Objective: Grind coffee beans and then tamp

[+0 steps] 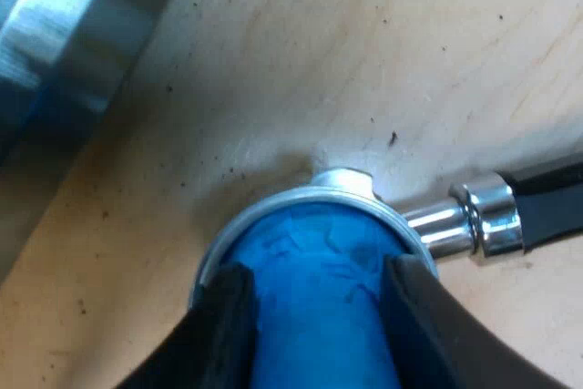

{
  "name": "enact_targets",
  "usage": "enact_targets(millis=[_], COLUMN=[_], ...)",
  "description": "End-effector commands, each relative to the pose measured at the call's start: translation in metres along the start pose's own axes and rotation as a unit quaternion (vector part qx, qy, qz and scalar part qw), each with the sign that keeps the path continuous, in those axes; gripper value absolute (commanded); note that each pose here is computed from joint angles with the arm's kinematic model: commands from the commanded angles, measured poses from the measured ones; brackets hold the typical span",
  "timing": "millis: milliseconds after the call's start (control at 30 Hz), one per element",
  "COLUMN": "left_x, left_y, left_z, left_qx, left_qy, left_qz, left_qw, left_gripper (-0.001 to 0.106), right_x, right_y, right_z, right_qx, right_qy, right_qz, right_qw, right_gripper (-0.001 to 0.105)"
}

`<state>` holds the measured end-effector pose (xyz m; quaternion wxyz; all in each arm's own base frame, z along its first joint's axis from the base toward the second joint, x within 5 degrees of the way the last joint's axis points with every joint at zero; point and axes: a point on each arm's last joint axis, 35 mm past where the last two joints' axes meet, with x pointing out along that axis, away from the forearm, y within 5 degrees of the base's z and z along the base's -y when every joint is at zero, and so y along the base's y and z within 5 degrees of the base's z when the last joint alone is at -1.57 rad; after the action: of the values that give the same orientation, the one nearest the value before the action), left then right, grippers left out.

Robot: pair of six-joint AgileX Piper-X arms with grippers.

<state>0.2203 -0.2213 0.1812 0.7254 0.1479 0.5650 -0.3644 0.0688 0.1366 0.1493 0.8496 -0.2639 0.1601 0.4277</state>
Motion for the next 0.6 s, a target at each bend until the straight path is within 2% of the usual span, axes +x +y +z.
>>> enact_targets(millis=[33,233,433,600], left_x=[-0.01,-0.034,-0.054,-0.067], left_y=[-0.004,-0.01,-0.013,-0.016], left_z=[0.007,0.026,0.04,0.039], left_qx=[0.006,0.012,0.011,0.01], left_qy=[-0.003,-0.036,-0.036,-0.033], left_qz=[0.0,-0.001,0.018,0.021], left_qw=[1.0,0.9993,0.9991,0.9992], left_gripper=[0.0,0.0,0.0,0.0], right_x=[-0.001,-0.001,-0.001,-0.001], right_y=[-0.001,-0.001,-0.001,-0.001], right_z=[0.002,0.002,0.002,0.002], right_qx=[0.002,0.002,0.002,0.002], right_qy=[-0.006,-0.006,-0.006,-0.006], right_qz=[-0.001,-0.001,-0.001,-0.001], right_qw=[1.0,1.0,1.0,1.0], right_gripper=[0.063,0.063,0.063,0.063])
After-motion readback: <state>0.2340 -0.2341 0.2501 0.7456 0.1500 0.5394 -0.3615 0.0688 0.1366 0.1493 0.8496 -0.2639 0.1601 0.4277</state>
